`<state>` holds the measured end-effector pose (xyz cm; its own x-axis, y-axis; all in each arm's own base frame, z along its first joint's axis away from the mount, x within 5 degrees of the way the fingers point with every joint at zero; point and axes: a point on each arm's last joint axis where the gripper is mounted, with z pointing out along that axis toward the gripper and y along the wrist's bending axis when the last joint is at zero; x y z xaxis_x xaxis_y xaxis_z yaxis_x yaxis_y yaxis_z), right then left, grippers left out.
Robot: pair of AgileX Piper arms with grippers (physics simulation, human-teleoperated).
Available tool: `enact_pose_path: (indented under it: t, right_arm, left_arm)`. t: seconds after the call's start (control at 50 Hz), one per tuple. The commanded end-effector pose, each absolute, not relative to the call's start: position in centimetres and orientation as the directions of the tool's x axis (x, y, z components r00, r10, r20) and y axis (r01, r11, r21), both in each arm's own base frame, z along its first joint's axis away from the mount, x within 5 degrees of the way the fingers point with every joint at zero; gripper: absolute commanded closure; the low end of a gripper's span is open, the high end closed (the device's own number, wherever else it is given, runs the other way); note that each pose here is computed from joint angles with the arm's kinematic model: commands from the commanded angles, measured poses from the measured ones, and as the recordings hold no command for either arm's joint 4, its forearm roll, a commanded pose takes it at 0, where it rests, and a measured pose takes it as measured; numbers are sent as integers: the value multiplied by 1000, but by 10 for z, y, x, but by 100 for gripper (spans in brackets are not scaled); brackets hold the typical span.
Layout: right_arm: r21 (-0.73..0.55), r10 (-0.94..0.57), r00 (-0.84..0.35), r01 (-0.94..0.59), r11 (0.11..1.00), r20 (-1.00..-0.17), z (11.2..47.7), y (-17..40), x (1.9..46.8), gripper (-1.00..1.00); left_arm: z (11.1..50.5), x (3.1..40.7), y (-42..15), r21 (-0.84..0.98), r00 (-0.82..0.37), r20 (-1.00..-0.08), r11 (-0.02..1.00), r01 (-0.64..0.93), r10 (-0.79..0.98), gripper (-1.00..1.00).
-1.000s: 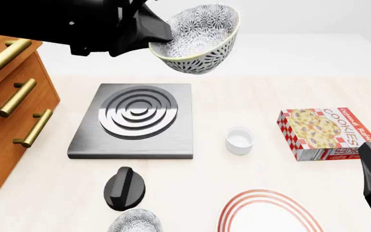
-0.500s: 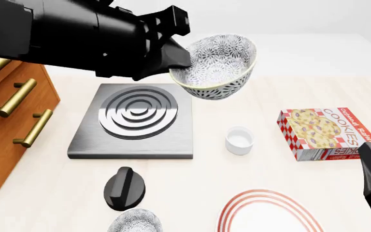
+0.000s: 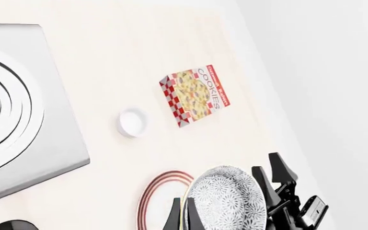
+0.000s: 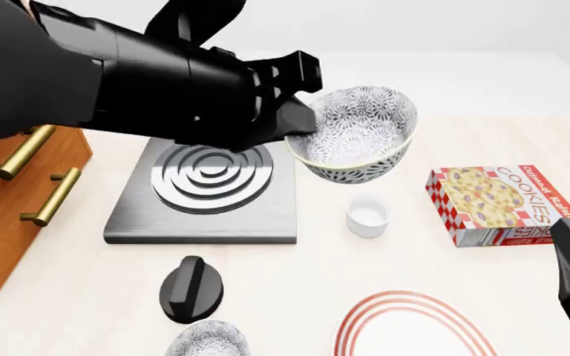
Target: Pick the akita bowl on the wooden cabinet and place it on the plate.
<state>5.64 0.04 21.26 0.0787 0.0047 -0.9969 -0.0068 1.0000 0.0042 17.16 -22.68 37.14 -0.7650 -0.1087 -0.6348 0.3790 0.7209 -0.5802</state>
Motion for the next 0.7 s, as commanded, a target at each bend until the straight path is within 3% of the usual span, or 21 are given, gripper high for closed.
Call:
enact_pose_path:
  t: [0.02,0.7]
  right_arm:
    - [4,4,79,-7,1000,-997,213,0,56,-100]
    - [4,5,79,-7,1000,-997,213,0,56,-100]
  left_arm:
    - [365,166,-239,-597,-781,-618,703,387,-95,100]
    - [335,164,-250,-596,-812,-579,717,362,-71,100]
